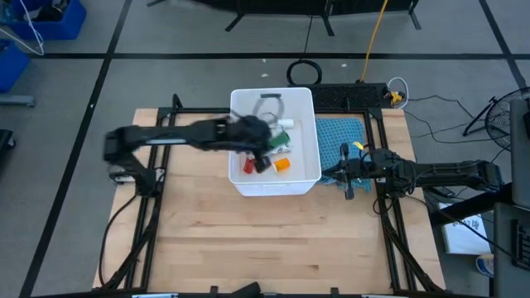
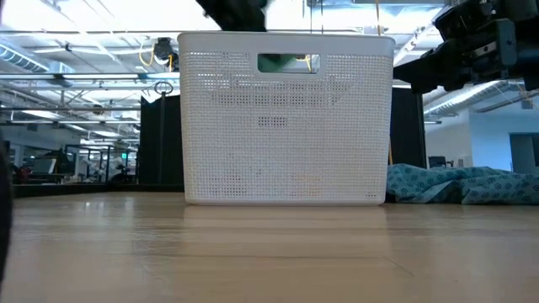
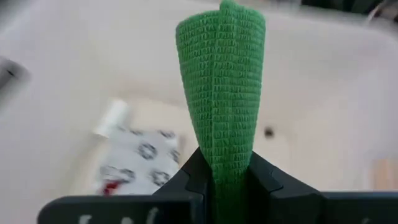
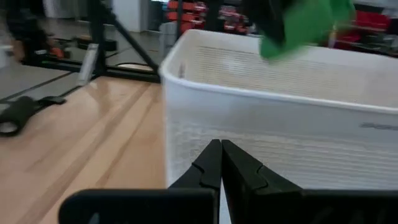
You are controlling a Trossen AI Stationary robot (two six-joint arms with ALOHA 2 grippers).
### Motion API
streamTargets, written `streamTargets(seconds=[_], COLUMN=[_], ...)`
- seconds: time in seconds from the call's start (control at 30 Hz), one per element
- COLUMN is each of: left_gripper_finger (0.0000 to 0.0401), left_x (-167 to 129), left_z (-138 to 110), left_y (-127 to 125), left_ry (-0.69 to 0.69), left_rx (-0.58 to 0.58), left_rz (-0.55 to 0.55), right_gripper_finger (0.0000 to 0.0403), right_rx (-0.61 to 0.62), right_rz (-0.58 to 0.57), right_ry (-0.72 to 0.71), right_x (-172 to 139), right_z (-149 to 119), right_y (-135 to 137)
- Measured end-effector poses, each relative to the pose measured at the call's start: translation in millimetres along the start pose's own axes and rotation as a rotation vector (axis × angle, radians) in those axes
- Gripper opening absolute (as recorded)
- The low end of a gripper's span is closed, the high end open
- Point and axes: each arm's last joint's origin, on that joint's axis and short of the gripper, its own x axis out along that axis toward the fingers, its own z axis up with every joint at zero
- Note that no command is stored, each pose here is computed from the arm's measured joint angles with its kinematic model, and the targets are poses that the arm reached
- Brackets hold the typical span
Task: Pick & place medical supplies in basket/bin
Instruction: Put the green bandage into the white bin
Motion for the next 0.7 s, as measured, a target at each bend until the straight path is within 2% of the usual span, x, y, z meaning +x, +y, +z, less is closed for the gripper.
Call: streamTargets(seconds=[0.13, 0.33, 0.57, 0.7], left_gripper_finger=[0.0050, 0.0050, 0.0050, 0.0050], left_x=[51, 99, 136, 142], left_z=[-7, -31, -60, -63], left_y=[-6, -7, 1, 2], left_ry=[0.147, 0.298, 0.461, 0.485], left_rx=[0.010, 0.002, -0.055, -0.081], left_rz=[-0.027, -0.036, -0.091, -0.136], right_gripper_finger=[0.0000, 0.0000, 0.0000, 0.0000], right_rx=[0.004, 0.004, 0.005, 0.005], right_rz=[0.020, 0.022, 0.022, 0.022], right_ry=[0.017, 0.027, 0.027, 0.027], right_x=[0, 0, 0, 0], right_z=[-2, -3, -3, -3], right_y=[1, 1, 1, 1])
